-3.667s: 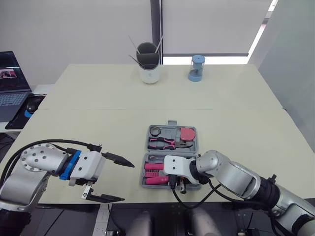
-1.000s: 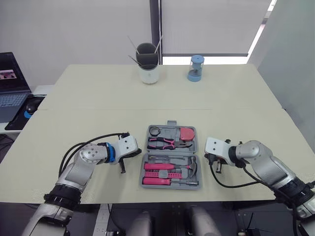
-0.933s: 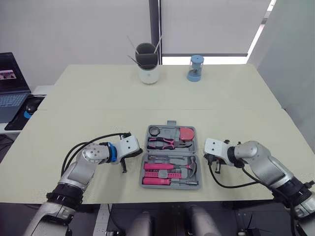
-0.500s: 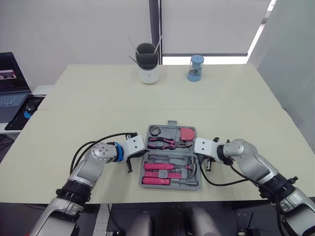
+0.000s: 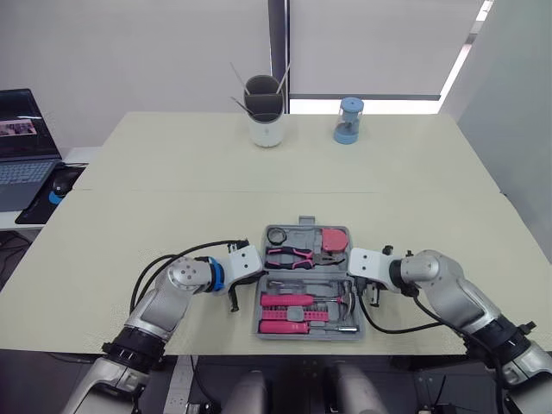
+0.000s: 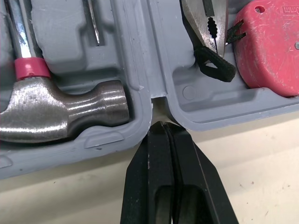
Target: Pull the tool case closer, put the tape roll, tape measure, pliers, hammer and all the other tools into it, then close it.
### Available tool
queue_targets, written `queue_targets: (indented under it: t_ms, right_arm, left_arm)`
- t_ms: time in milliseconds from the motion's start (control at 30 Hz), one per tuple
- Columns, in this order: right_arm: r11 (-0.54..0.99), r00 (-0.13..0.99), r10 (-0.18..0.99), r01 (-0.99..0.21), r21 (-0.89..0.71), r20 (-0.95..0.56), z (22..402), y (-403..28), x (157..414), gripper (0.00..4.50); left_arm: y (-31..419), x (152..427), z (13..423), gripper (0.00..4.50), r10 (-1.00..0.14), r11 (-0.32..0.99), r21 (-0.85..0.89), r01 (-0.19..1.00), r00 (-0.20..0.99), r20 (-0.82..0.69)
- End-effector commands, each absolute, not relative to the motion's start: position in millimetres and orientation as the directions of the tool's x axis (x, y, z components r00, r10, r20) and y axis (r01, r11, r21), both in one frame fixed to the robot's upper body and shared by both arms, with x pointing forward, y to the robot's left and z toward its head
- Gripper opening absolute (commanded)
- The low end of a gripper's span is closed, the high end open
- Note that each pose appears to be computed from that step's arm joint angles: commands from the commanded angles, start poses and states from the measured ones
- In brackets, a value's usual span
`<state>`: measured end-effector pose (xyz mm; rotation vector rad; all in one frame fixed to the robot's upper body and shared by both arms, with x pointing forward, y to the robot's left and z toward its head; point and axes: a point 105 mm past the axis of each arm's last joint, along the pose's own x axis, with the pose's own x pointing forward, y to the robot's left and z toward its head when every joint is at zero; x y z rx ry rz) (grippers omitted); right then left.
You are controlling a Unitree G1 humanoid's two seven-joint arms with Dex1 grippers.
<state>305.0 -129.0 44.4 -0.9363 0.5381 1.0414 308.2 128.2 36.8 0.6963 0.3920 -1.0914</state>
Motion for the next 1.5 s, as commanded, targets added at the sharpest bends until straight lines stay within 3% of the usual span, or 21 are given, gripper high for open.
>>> queue_targets:
  t_ms: [33,400,800,967,1200,1267,1433,1500]
  right_arm:
    - [0.111,0.358,0.572,-0.925,-0.363,-0.738,49,-103,287,0.00]
    - [0.115,0.318,0.572,-0.944,-0.309,-0.756,42,-103,268,0.00]
    - [0.159,0.363,0.555,-0.929,-0.333,-0.749,42,-108,277,0.00]
    - [0.213,0.405,0.517,-0.914,-0.345,-0.754,44,-129,283,0.00]
    - [0.334,0.499,0.396,-0.860,-0.385,-0.771,46,-194,297,0.00]
    - [0.413,0.533,0.402,-0.831,-0.373,-0.744,51,-207,303,0.00]
    - [0.658,0.578,0.496,-0.737,-0.154,-0.649,59,-218,317,0.00]
    - [0.730,0.587,0.574,-0.683,0.031,-0.571,69,-211,324,0.41]
  left_arm:
    - [92,288,47,0.02,-0.770,0.167,0.308,0.937,0.318,-0.553]
    - [87,279,43,0.02,-0.774,0.151,0.288,0.946,0.294,-0.561]
    - [96,283,39,0.02,-0.750,0.175,0.293,0.940,0.320,-0.579]
    - [113,289,41,0.02,-0.721,0.218,0.312,0.925,0.368,-0.587]
    - [171,297,45,0.02,-0.632,0.292,0.398,0.870,0.488,-0.602]
    - [177,296,57,0.02,-0.658,0.292,0.417,0.861,0.497,-0.566]
    - [162,277,85,0.02,-0.798,0.215,0.396,0.893,0.395,-0.456]
    - [150,260,95,0.00,-0.858,0.145,0.363,0.921,0.299,-0.417]
